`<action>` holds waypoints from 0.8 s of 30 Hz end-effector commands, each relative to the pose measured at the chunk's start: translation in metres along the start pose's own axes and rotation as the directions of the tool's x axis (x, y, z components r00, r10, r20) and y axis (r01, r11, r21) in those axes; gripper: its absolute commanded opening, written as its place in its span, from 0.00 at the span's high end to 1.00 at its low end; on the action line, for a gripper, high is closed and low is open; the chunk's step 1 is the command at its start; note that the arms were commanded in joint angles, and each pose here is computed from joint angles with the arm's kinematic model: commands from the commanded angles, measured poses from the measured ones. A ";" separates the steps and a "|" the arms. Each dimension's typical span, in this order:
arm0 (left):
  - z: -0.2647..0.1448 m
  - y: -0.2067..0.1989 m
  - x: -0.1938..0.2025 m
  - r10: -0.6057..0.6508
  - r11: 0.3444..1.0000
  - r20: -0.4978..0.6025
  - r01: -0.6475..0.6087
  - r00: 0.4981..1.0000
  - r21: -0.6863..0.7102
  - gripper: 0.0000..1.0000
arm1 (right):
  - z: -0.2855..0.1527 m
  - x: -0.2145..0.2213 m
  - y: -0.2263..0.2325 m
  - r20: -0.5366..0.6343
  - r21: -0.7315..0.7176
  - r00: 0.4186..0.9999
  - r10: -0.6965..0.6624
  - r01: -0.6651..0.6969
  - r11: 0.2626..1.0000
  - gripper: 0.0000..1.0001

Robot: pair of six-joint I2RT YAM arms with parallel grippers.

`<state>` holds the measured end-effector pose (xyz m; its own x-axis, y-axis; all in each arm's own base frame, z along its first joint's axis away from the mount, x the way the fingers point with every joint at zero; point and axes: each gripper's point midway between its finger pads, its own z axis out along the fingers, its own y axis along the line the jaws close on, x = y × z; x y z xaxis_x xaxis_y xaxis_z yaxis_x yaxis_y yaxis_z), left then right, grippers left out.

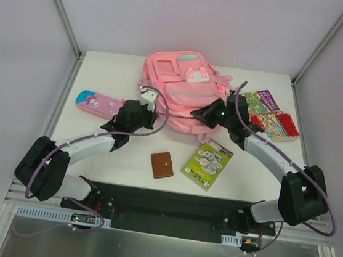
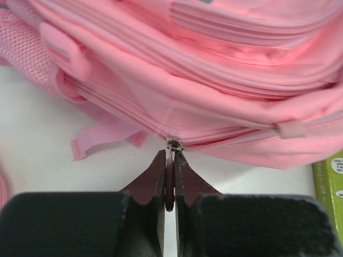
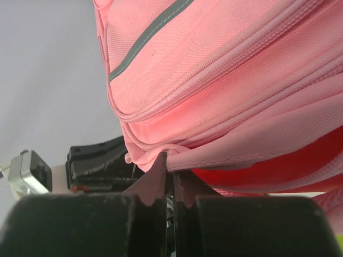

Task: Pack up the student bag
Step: Unzip the student bag at the center of the board.

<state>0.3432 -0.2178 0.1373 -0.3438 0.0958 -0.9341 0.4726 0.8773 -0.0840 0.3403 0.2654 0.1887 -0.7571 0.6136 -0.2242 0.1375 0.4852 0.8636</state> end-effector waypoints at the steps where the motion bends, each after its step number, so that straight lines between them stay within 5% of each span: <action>1: -0.003 0.049 -0.017 -0.076 0.988 0.022 0.078 0.997 -0.135 1.00 | -0.020 -0.038 0.028 0.137 -0.053 0.989 -0.047 0.055 0.997 0.99; 24: 0.015 0.126 -0.022 -0.215 0.936 -0.006 0.204 0.977 -0.287 1.00 | -0.041 -0.039 0.040 0.176 -0.089 0.983 -0.047 0.064 0.994 0.99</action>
<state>0.3984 -0.1522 0.1293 -0.4747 -0.0461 -0.8790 0.2674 0.9439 -0.1939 0.3318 0.2564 0.2147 -0.7403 0.6170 -0.2669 0.0869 0.4816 0.8721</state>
